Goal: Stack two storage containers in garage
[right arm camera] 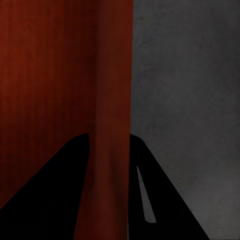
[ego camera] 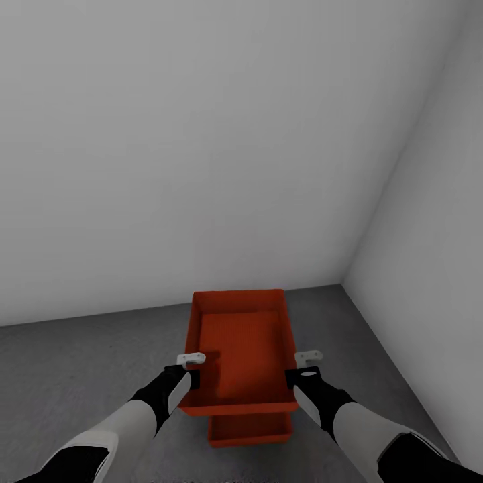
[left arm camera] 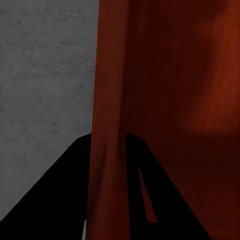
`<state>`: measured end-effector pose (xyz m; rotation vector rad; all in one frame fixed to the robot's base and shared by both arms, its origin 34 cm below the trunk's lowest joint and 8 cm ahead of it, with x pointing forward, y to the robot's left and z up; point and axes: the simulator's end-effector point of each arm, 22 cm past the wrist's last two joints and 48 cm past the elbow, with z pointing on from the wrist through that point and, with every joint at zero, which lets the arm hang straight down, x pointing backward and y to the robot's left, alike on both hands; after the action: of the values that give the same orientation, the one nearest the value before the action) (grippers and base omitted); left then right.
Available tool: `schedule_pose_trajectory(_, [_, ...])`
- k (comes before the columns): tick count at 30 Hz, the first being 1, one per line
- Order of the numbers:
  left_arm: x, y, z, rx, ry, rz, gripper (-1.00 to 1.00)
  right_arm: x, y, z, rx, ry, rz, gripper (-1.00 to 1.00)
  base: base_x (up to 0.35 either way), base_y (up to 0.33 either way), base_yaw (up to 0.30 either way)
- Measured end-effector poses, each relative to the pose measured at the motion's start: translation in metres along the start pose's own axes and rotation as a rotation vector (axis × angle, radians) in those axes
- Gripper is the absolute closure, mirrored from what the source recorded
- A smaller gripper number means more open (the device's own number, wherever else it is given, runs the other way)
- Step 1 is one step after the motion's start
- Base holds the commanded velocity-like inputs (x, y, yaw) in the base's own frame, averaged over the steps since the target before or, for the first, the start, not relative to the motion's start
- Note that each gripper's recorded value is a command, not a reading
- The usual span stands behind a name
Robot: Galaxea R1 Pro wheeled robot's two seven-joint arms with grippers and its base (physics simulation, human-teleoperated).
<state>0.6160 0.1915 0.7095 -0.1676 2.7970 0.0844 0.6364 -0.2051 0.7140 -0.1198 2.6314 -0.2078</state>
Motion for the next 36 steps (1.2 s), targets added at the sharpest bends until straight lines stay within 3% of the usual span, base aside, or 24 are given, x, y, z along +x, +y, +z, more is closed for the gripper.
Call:
schedule_pose_trajectory(28, [0.018, 0.001, 0.015, -0.003, 0.038, 0.004, 1.0, 0.02, 0.004, 0.012, -0.005, 0.038, -0.005, 1.0, 0.0, 0.0, 0.001])
schedule_pose_trajectory(36, [0.017, 0.0, 0.015, -0.003, 0.037, 0.003, 1.0, 0.019, 0.004, 0.012, -0.004, 0.037, -0.006, 1.0, 0.0, 0.0, 0.138])
